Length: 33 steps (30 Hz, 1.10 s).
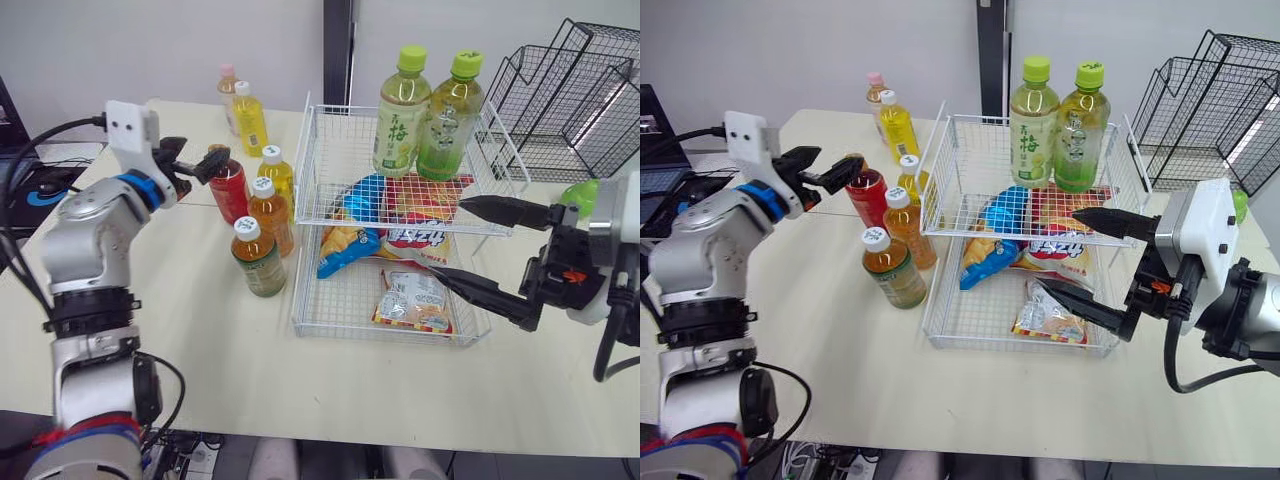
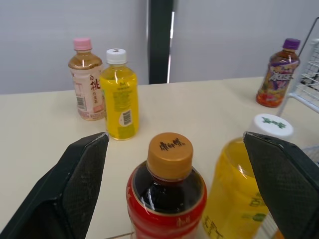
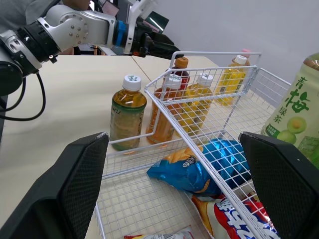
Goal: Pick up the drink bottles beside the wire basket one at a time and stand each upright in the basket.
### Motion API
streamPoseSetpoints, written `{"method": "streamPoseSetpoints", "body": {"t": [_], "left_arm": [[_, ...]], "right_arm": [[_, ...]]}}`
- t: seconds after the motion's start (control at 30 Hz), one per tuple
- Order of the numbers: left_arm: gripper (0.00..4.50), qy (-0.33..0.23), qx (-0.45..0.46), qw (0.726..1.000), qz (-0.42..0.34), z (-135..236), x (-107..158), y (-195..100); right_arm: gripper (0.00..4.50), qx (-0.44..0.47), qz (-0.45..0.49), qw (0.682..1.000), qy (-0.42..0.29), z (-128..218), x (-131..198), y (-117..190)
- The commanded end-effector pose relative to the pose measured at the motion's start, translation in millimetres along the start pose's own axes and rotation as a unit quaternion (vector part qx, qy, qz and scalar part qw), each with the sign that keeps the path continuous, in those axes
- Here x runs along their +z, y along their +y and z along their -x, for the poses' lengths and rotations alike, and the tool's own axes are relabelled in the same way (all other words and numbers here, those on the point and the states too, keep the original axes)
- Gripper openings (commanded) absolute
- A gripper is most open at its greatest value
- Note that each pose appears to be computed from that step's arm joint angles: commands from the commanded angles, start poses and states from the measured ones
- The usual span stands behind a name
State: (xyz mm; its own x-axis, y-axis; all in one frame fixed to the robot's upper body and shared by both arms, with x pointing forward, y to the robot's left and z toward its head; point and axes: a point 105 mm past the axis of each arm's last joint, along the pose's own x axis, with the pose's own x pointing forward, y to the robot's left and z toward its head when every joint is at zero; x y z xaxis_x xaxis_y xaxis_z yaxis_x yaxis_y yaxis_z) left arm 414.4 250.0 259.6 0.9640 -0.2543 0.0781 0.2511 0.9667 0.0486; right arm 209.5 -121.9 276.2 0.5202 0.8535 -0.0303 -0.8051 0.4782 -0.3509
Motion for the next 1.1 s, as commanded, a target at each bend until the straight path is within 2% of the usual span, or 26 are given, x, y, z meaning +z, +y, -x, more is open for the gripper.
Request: {"method": "streamPoseSetpoints", "body": {"t": [0.03, 0.43, 0.57, 0.8, 1.0, 1.1], "left_arm": [[4.49, -0.014, 0.026, 0.999, -0.014, -10, 12, 3], [4.49, 0.02, 0.01, 0.999, -0.025, -40, 0, -7], [3.66, 0.023, -0.002, 0.999, -0.031, -47, 0, -11], [1.47, 0.024, 0.0, 0.999, -0.032, -45, -2, -7], [1.39, 0.02, -0.003, 0.999, -0.042, -29, 9, 6], [1.39, 0.004, -0.025, 0.997, -0.067, -16, 42, 10]], "right_arm": [[4.5, -0.003, 0.014, 1.0, -0.013, -1, 8, -1], [4.5, -0.002, 0.008, 1.0, -0.017, -5, 9, 0], [4.5, -0.003, 0.007, 1.0, -0.018, -5, 10, 0], [4.5, -0.006, 0.006, 1.0, -0.019, -5, 11, 0], [4.5, -0.008, 0.008, 1.0, -0.02, -5, 12, 1], [4.5, -0.013, 0.013, 1.0, -0.018, -3, 12, -1]]}}
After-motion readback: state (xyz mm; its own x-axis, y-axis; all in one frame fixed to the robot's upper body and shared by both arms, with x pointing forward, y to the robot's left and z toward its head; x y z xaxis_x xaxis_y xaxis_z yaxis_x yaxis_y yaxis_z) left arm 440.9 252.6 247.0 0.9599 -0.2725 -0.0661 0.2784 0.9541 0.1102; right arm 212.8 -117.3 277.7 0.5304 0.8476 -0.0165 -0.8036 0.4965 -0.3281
